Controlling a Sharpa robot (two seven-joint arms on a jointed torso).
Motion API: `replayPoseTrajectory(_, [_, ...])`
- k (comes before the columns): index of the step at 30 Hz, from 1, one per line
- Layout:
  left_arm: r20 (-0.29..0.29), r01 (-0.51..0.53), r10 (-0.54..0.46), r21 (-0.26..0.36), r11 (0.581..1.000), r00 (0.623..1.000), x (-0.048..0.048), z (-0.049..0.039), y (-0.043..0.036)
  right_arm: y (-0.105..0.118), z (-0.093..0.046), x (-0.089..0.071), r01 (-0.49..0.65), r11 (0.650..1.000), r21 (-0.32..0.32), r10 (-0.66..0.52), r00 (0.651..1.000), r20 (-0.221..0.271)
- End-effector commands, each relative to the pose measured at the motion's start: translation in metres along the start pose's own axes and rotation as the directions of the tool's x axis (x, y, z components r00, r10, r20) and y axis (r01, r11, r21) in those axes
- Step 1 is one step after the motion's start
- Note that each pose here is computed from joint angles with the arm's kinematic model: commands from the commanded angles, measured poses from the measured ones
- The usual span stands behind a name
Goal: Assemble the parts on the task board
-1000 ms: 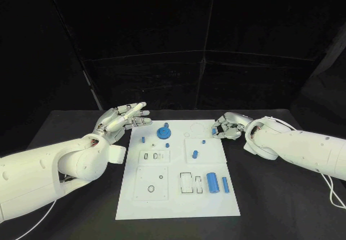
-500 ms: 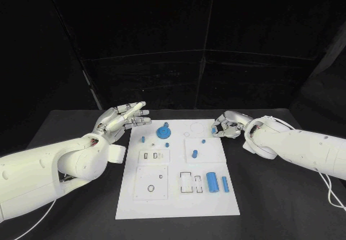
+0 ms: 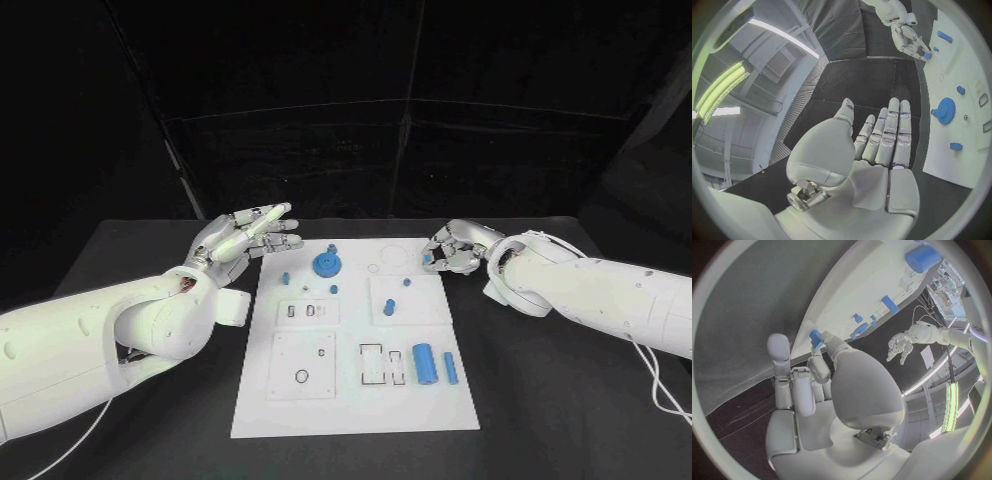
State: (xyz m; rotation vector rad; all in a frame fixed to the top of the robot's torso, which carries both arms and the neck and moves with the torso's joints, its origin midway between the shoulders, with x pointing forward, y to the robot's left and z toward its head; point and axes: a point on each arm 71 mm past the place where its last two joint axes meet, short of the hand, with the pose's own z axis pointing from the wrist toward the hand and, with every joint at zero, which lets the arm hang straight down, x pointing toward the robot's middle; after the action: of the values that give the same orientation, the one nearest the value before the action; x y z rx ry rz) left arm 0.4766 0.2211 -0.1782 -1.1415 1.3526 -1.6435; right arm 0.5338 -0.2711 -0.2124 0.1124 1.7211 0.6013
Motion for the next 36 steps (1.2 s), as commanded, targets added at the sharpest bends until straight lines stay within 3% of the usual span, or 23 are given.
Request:
replayPoseTrajectory(1, [-0.016,0.003,-0.003,0.005,1.0,1.0,0.0015,0.0002,-0.0009,0.0008,0.0007,-0.0013,-0.006,1.0,0.001,0.006,1.0,0.011])
replayPoseTrajectory(36, [-0.015,0.003,-0.003,0.005,1.0,1.0,0.001,-0.0003,-0.0011,0.0,0.0046,0.0041,0.034,0.998,0.053,-0.032,0.999,-0.028])
